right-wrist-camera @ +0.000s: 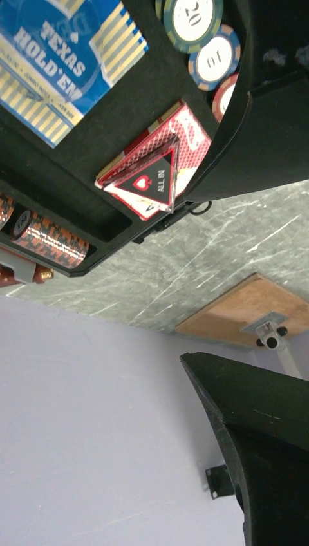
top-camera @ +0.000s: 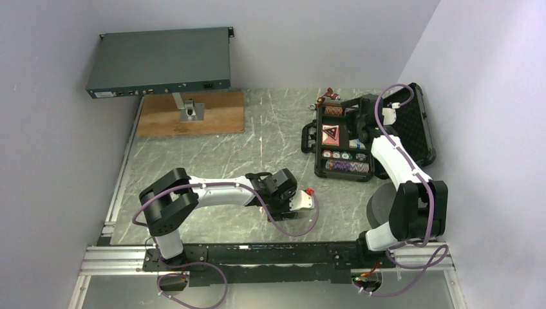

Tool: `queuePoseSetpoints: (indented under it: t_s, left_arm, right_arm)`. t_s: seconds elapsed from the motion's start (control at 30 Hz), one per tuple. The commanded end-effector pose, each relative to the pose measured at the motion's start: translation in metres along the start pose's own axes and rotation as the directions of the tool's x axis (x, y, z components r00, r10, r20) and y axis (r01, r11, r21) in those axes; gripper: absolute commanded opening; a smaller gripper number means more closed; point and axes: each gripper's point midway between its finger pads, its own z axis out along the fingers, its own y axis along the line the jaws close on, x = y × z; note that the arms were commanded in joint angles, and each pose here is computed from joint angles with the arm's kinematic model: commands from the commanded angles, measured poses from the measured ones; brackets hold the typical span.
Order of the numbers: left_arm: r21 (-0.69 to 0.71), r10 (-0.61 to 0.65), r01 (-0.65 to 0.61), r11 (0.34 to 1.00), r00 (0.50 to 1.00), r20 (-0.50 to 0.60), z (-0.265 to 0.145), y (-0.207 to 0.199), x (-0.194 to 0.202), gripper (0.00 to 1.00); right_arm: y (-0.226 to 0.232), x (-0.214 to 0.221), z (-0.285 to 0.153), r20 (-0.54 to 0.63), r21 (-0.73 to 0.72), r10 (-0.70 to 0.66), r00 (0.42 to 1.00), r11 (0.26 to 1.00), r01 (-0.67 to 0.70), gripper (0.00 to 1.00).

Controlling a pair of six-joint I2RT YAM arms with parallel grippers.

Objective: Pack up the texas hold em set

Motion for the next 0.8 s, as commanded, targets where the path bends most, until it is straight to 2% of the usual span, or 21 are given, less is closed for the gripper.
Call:
queuePoseSetpoints:
  t_s: [0.0, 0.23, 0.4, 0.57, 0.77]
  left_arm:
    - [0.008, -0.027, 0.027, 1.000, 1.000, -0.012, 0.002, -0.001, -0.006, 0.71]
    - [0.028, -0.069, 0.071, 0.997, 0.996, -0.062, 0.007, -0.003, -0.005, 0.71]
    - [-0.016, -0.157, 0.156, 0.988, 0.973, -0.168, 0.009, 0.000, 0.004, 0.70]
    - [-0.051, -0.195, 0.188, 0.981, 0.954, -0.230, 0.010, -0.002, 0.008, 0.71]
    - [-0.113, -0.248, 0.223, 0.968, 0.921, -0.301, 0.013, -0.006, 0.019, 0.66]
  right_arm:
    - [-0.001, -0.013, -0.008, 0.057, -0.016, -0.036, 0.998, 0.999, 0.037, 0.90]
    - [-0.009, -0.014, -0.006, 0.036, 0.003, -0.056, 0.998, 0.998, 0.056, 0.90]
    - [-0.011, -0.016, -0.007, 0.036, 0.010, -0.074, 0.997, 0.997, 0.073, 0.90]
    - [-0.010, -0.019, -0.009, 0.044, 0.016, -0.090, 0.995, 0.996, 0.089, 0.90]
    - [-0.010, -0.021, -0.011, 0.053, 0.019, -0.097, 0.994, 0.995, 0.096, 0.90]
